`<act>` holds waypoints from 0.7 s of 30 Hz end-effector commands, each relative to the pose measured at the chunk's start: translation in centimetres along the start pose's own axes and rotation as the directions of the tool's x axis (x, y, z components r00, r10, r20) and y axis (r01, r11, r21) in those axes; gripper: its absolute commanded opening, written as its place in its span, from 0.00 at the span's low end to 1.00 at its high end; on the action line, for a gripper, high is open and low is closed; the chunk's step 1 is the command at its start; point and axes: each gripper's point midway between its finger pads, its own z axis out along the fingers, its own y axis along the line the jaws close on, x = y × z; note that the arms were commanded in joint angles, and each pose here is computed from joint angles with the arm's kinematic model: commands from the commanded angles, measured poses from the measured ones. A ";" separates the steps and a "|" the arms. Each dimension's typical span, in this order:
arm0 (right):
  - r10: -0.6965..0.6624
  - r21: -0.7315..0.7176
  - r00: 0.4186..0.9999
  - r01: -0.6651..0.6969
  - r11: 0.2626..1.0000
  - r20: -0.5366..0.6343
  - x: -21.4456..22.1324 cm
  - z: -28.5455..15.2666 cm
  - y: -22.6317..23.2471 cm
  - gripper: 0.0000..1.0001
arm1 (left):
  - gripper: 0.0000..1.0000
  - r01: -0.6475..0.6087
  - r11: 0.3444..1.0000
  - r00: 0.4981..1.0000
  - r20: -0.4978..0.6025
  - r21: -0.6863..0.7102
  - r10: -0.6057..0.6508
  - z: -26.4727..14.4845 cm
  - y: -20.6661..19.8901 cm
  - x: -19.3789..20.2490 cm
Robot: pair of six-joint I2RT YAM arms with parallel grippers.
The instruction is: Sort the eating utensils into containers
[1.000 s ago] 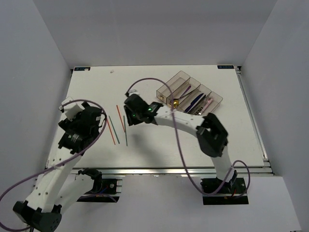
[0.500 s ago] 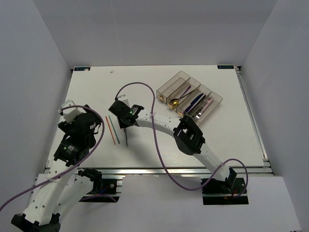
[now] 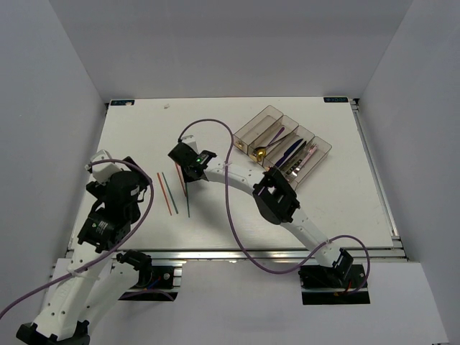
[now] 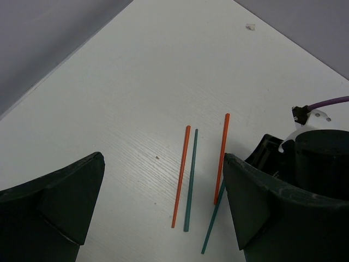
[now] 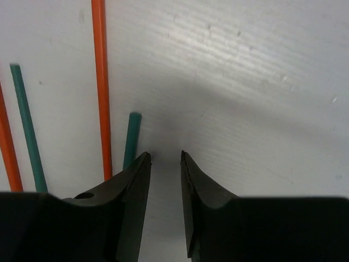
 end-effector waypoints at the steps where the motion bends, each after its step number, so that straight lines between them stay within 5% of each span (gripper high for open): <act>1: 0.002 -0.045 0.999 0.001 0.999 0.052 -1.8 -0.4 1.6 0.35 | 0.98 0.014 1.000 1.000 0.019 0.004 -0.014 -0.1 0.1 -0.4; 21: 0.105 -0.005 0.990 -0.105 0.994 0.091 -1.1 -1.2 0.9 0.36 | 0.98 -0.005 1.000 1.000 -0.002 0.026 0.005 0.0 -0.5 0.1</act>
